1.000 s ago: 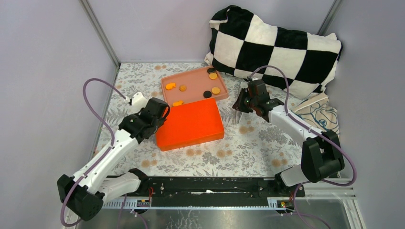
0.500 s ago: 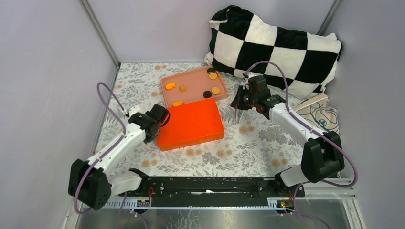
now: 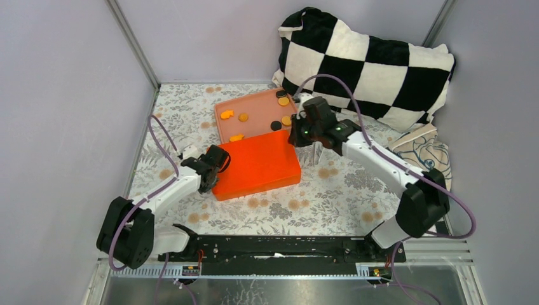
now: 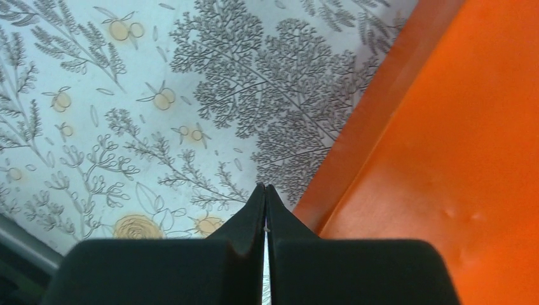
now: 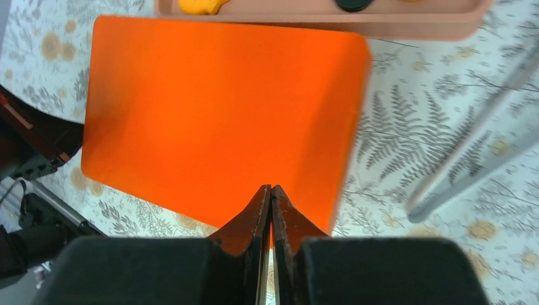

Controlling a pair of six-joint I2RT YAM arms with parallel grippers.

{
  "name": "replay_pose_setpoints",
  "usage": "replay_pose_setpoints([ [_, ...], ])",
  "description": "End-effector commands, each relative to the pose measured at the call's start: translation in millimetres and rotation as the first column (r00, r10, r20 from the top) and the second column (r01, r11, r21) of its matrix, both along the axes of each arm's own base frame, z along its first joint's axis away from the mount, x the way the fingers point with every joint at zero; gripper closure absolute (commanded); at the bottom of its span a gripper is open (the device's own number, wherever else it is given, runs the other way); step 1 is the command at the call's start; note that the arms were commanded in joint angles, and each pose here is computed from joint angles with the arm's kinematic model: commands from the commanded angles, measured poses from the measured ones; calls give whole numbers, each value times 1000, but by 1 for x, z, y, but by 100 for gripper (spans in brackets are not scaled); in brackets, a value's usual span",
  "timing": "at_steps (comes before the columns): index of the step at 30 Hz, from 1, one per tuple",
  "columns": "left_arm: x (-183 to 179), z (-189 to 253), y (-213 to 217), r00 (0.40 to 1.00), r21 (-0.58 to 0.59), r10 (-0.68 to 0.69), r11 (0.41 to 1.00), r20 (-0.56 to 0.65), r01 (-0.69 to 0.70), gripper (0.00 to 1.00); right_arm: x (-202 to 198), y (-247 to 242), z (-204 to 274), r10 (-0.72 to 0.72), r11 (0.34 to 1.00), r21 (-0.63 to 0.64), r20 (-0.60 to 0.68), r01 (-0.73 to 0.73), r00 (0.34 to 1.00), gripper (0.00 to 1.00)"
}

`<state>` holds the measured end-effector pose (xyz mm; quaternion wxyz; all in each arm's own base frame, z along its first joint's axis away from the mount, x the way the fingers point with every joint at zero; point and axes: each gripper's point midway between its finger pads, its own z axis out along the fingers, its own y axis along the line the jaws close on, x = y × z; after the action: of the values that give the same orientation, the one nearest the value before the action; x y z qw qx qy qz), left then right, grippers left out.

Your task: Pack the cookies

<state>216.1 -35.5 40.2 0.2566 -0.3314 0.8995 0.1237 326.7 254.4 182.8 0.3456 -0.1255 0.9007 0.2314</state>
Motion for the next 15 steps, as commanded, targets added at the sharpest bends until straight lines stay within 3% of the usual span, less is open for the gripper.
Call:
replay_pose_setpoints([
  [1, 22, 7, -13, 994, -55, -37, 998, 103, 43, 100, -11, 27, -24, 85, 990, -111, -40, -89, 996, 92],
  [7, 25, 11, -16, 990, -69, -58, 995, 126, 67, 100, -7, 46, -58, 84, 978, -183, -107, -102, 991, 92],
  [15, 28, 9, -21, 987, -81, -86, 992, 135, 98, 100, -18, 23, -124, -27, 941, -332, -249, -59, 968, 95],
])
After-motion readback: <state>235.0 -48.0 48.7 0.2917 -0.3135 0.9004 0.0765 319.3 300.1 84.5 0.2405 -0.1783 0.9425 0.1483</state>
